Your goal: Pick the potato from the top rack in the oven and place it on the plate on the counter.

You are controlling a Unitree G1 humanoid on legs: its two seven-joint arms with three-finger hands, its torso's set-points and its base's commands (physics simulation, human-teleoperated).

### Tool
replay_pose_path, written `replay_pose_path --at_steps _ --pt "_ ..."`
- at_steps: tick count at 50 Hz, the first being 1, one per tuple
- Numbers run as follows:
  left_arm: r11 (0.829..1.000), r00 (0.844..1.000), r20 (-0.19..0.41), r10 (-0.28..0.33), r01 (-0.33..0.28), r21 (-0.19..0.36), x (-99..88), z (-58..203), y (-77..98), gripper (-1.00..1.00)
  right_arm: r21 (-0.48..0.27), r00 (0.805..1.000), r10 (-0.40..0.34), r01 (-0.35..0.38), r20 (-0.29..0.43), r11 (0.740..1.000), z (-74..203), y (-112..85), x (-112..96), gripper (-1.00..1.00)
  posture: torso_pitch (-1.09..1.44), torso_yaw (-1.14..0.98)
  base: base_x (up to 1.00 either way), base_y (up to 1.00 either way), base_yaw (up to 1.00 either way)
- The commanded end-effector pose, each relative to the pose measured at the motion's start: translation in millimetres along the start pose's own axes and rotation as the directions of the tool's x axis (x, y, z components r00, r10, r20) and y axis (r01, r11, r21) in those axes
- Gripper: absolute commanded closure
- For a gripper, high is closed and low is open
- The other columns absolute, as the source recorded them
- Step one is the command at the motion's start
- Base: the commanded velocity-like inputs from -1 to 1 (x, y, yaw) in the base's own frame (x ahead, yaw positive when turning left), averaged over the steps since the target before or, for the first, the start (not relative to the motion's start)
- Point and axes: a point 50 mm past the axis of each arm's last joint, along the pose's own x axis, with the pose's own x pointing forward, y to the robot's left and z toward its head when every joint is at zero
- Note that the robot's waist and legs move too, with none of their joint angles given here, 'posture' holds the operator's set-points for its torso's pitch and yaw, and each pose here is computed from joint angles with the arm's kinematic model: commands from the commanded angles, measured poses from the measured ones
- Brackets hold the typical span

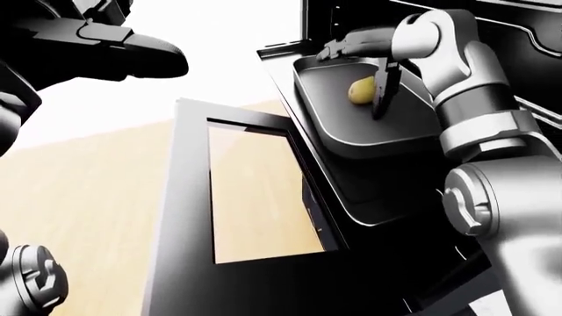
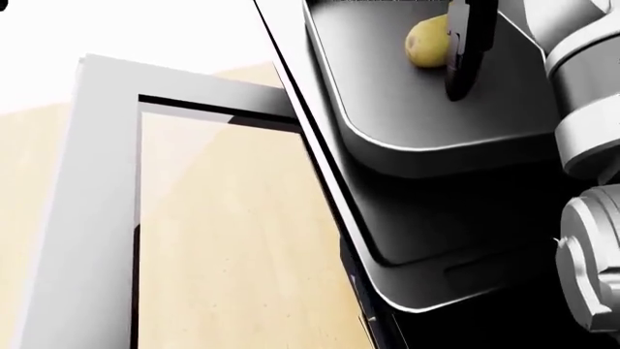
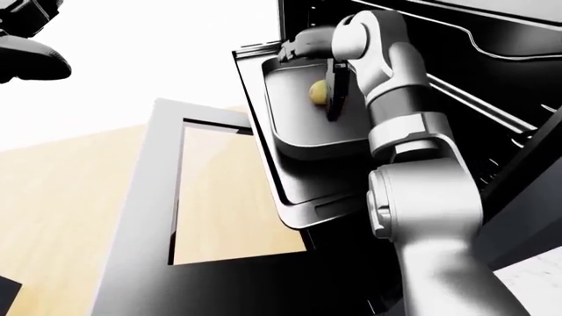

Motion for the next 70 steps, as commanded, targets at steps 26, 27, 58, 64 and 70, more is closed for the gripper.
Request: replay_pose_path --at_steps 26,27,58,64,70 --pt "0.999 0.996 0.091 0.014 -0.011 -0.034 -7.2 19 2.5 -1.0 -0.07 0.995 -0.033 0.027 -0.096 0.997 -19 -1.8 -9 0.24 -0.11 0.0 0.0 0.0 0.0" --pt "0.999 0.996 0.09 0.015 -0.011 -0.034 -7.0 18 2.7 -1.0 -0.07 0.995 -0.033 0.026 -0.098 0.997 -19 -0.9 -9 0.29 -0.11 0.0 0.0 0.0 0.0" --pt "0.999 0.994 0.108 0.017 -0.013 -0.033 -8.7 30 2.8 -1.0 0.001 0.975 -0.217 0.217 0.042 0.976 8 -59.4 -44 1.0 -0.11 0.0 0.0 0.0 0.0" --pt "0.999 0.994 0.11 0.019 -0.015 -0.035 -7.9 30 3.9 -1.0 -0.001 0.971 -0.229 0.23 0.063 0.973 14 -65.1 -49 1.0 -0.11 0.0 -0.13 0.07 0.0" --pt "0.999 0.993 0.113 0.02 -0.016 -0.035 -7.8 30 4.2 -1.0 0.004 0.97 -0.23 0.23 0.081 0.973 18 -65.7 -49 1.0 -0.11 0.0 -0.23 0.25 0.0"
